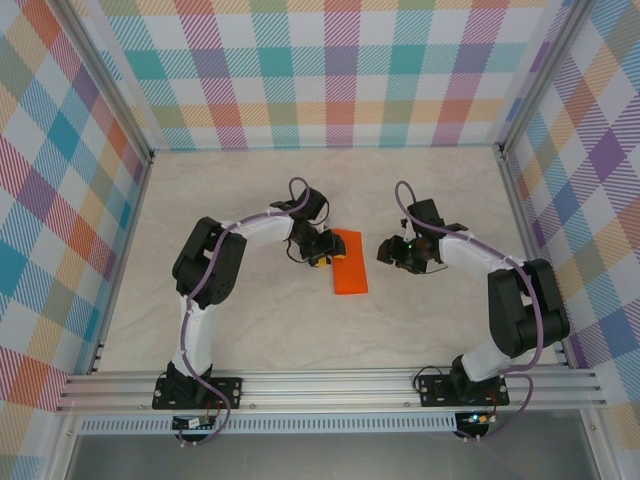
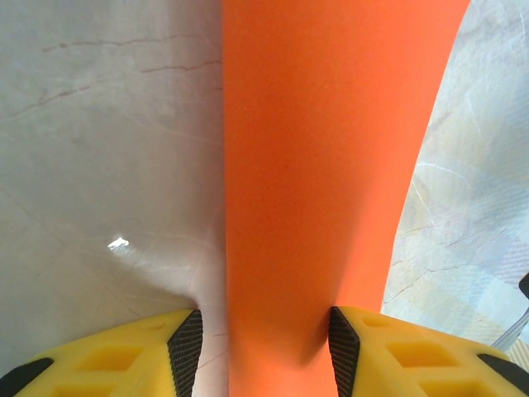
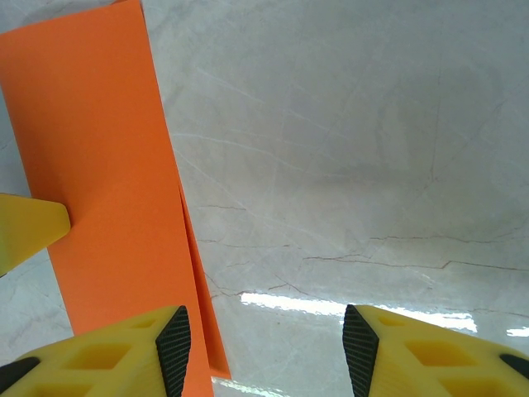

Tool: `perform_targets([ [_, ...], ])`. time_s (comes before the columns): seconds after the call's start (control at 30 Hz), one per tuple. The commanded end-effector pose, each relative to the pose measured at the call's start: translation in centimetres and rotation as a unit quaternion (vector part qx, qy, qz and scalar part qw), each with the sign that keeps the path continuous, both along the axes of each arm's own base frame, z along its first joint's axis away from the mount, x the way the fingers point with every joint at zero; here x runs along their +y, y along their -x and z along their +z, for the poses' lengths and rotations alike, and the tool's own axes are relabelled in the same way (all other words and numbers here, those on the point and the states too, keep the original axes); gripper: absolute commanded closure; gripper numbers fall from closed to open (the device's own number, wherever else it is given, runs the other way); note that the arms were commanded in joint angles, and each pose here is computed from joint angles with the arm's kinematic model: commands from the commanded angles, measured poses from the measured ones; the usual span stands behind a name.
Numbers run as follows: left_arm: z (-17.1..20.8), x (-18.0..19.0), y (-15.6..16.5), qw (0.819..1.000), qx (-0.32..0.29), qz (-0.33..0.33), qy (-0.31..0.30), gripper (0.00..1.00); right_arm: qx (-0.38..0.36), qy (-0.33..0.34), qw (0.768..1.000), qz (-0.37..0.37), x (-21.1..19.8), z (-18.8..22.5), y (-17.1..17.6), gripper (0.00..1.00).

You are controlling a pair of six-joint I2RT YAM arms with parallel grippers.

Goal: Fold a paper plane with a square sheet of paper (fold left side to right side)
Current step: First fold in half a square sheet of paper at the center of the table.

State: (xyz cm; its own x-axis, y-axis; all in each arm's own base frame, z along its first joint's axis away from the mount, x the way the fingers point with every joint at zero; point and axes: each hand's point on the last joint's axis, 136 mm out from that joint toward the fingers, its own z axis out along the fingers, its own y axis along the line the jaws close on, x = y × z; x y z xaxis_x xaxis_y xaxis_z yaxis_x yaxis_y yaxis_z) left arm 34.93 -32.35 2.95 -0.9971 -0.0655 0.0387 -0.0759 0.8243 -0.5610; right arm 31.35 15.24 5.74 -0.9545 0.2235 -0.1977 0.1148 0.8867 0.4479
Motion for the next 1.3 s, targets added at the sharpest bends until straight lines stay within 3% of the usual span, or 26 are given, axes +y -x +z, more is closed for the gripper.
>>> perform_targets([
  [0.0, -2.7, -0.4, 1.8, 0.999, 0.029, -0.013, -0.032, 0.52, -0.003, -0.006, 1.000, 0.014, 0.2, 0.6, 0.3, 0.46],
  [1.1, -4.0, -0.4, 3.0, 0.997, 0.048, -0.003, -0.053, 0.53, 0.001, -0.015, 1.000, 0.018, 0.6, 0.5, 0.4, 0.46],
  [1.27, -4.2, -0.2, 3.2, 0.997, 0.049, -0.005, -0.058, 0.53, -0.004, -0.049, 0.998, 0.028, 1.7, 1.0, 0.2, 0.49],
])
